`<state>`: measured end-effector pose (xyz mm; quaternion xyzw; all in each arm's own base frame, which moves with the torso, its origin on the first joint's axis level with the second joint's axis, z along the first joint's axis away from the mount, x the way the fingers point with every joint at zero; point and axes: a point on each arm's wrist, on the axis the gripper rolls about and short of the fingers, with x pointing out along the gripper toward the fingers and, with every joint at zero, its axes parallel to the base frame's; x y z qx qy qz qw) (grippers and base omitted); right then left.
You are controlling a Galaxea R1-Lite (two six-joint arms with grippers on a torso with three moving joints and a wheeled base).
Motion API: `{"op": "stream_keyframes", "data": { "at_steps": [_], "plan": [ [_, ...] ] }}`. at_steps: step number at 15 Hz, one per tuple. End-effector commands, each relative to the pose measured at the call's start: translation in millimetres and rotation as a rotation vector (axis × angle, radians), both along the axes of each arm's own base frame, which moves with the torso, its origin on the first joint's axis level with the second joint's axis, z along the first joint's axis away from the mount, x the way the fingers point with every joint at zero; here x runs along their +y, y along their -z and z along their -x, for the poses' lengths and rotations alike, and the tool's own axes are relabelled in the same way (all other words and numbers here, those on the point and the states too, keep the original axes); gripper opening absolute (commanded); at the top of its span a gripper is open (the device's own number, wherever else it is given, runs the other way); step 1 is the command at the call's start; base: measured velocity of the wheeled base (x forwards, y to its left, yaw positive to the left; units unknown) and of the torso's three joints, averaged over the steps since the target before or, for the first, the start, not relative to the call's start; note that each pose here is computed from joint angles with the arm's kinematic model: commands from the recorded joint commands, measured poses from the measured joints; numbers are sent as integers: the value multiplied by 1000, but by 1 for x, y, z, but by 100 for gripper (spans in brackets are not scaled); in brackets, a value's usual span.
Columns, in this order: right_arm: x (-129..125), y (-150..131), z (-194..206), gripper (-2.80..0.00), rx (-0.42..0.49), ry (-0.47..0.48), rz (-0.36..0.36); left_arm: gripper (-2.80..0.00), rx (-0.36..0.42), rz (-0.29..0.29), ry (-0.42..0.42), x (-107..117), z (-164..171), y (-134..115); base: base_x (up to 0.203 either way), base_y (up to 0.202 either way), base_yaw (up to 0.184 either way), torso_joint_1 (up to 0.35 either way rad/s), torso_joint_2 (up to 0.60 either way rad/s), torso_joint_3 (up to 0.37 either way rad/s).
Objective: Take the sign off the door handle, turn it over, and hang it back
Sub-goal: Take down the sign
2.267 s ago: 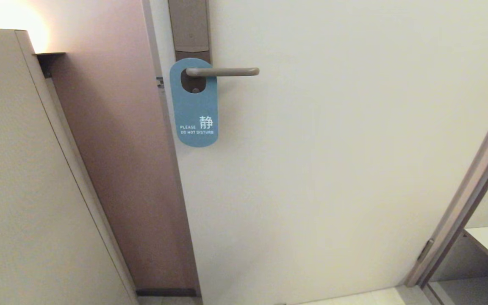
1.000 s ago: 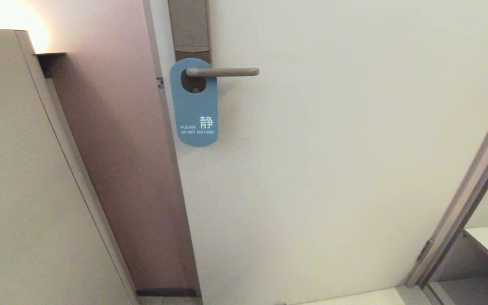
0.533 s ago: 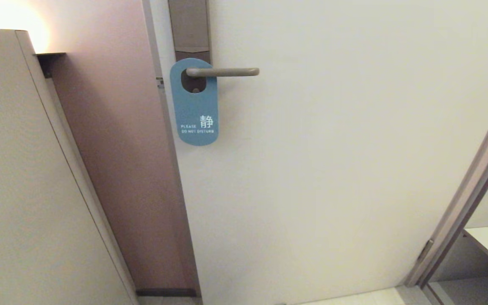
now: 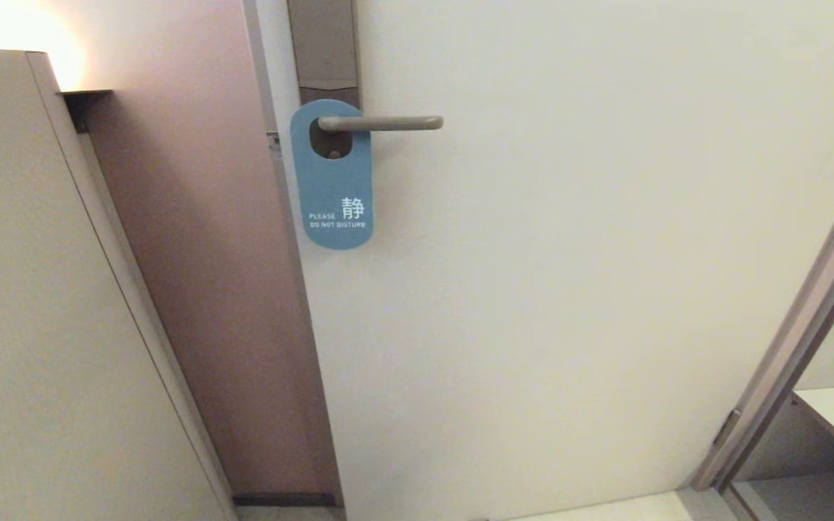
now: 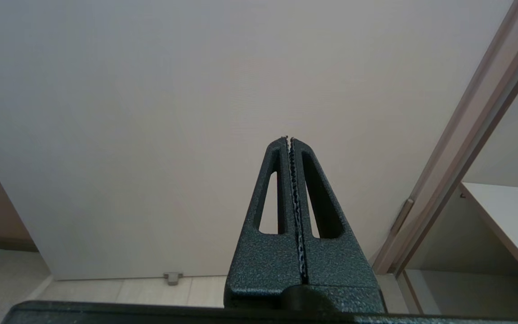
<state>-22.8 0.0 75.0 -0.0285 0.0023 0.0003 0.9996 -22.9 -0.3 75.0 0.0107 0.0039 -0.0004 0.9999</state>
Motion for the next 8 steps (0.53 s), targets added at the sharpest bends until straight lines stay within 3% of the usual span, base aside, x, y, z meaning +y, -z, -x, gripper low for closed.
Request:
{"op": "stream_keyframes", "data": {
  "at_steps": [1, 8],
  "plan": [
    [0, 0, 0, -280, 0, -1, 1, -280, 1, 0, -1, 0, 0, 0, 0, 0, 0, 0, 0, 0],
    [0, 0, 0, -280, 0, -1, 0, -280, 1, 2, -1, 0, 0, 0, 0, 0, 0, 0, 0, 0]
  ]
}}
